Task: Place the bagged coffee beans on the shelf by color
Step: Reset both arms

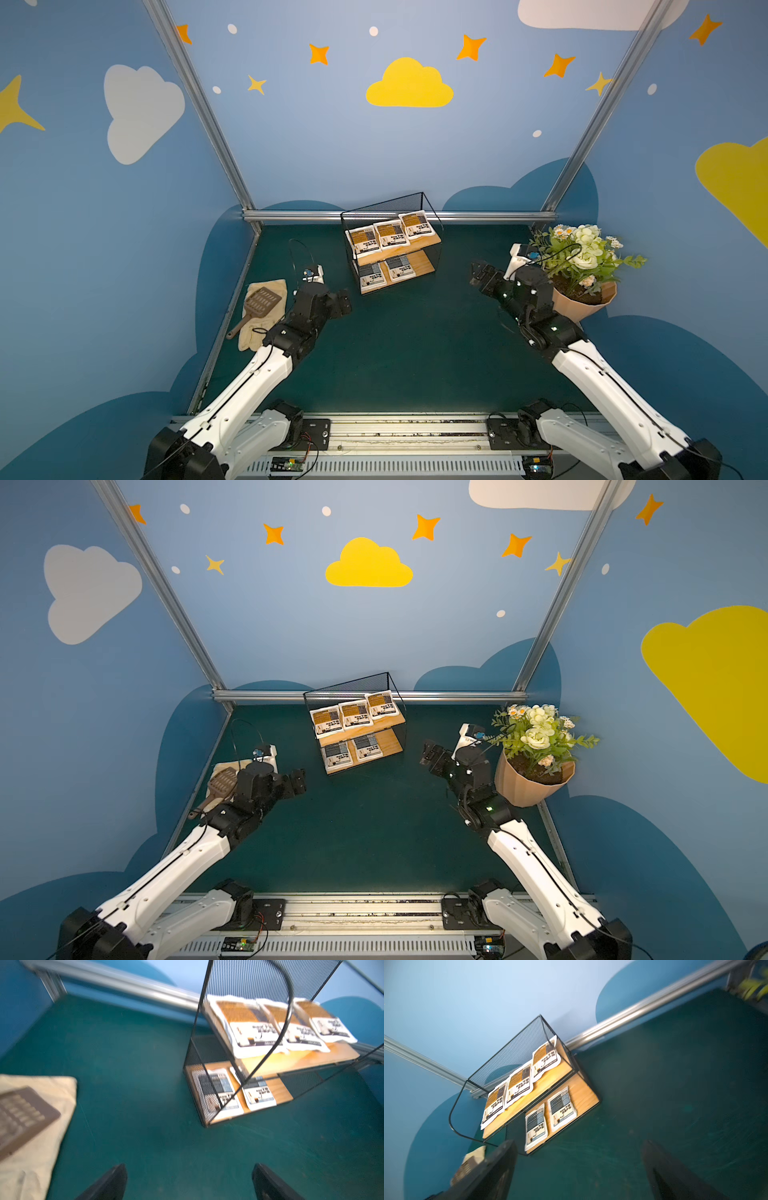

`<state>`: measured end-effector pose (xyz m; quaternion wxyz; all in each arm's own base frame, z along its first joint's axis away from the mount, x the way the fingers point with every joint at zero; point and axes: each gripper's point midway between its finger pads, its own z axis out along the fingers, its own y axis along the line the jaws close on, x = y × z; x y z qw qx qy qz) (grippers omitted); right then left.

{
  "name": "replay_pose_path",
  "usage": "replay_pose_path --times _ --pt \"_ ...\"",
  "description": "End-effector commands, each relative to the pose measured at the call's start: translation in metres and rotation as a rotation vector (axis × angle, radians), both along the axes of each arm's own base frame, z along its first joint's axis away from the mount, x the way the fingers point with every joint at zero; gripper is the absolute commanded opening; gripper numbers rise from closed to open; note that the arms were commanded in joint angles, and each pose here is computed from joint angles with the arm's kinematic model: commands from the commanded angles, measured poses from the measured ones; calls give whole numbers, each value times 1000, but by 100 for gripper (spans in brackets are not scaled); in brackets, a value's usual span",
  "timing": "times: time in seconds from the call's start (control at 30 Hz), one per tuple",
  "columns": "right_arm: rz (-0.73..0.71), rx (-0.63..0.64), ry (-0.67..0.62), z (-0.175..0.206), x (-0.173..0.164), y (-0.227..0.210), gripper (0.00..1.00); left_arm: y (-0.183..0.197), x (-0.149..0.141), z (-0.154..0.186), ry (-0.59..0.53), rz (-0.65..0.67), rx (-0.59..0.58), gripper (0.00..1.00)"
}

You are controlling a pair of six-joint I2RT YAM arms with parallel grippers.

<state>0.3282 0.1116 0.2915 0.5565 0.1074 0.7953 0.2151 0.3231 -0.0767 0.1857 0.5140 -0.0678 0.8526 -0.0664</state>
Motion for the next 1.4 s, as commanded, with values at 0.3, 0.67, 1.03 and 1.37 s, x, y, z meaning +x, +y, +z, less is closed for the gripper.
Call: replay_pose_path --times 0.3,0.67,1.03,1.37 --pt "-377 -330 126 -86 19 -150 98 71 28 -25 -96 159 310 100" --pt "-284 -395 205 -187 56 -146 98 72 42 -59 -127 70 280 100" --pt "-42 -511 -2 -199 63 -94 98 84 70 -103 -95 38 212 100" --pt "-2 -519 122 -205 64 -96 98 86 72 -103 -73 17 172 100"
